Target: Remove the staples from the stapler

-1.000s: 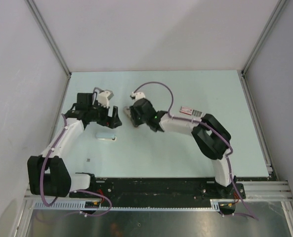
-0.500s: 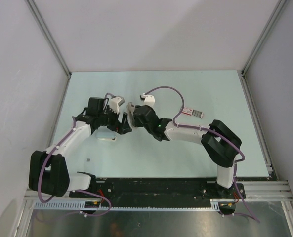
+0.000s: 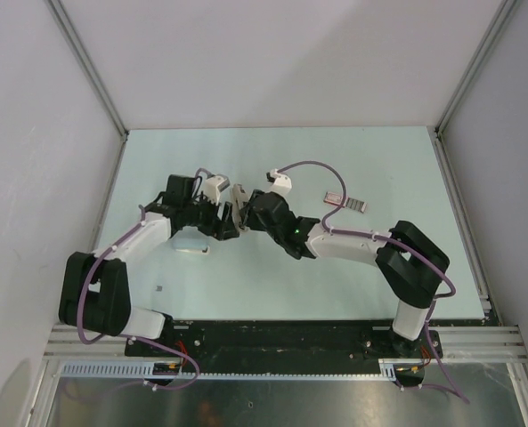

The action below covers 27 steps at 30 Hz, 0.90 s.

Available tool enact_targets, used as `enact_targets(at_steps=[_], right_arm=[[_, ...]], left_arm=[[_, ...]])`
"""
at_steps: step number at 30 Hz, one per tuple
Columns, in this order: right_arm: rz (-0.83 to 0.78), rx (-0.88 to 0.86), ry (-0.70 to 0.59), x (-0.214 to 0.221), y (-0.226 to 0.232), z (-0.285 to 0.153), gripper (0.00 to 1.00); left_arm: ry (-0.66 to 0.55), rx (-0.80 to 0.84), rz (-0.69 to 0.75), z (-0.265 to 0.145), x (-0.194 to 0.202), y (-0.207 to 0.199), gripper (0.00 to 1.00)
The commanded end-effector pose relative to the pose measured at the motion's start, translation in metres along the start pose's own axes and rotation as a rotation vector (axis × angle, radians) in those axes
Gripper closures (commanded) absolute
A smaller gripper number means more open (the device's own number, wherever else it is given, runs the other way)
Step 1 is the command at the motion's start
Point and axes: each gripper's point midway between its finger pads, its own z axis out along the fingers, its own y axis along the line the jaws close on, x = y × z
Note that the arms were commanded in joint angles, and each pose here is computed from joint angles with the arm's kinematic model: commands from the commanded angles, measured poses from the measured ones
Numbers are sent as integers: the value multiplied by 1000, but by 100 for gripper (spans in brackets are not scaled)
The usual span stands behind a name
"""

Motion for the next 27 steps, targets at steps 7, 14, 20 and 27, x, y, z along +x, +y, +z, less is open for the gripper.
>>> enact_targets(at_steps=[7, 14, 20, 27], right_arm=[[183, -202, -113, -43, 62, -23, 100], [189, -227, -96, -35, 69, -24, 100], [188, -233, -92, -35, 68, -28, 100], [194, -257, -73, -35, 72, -34, 100]], left_arm=[[-53, 78, 51, 2, -22, -13, 21], [-52, 91, 40, 4, -24, -14, 13], [-50, 87, 55, 4, -22, -12, 22], [-45, 67, 90, 4, -17, -5, 64]])
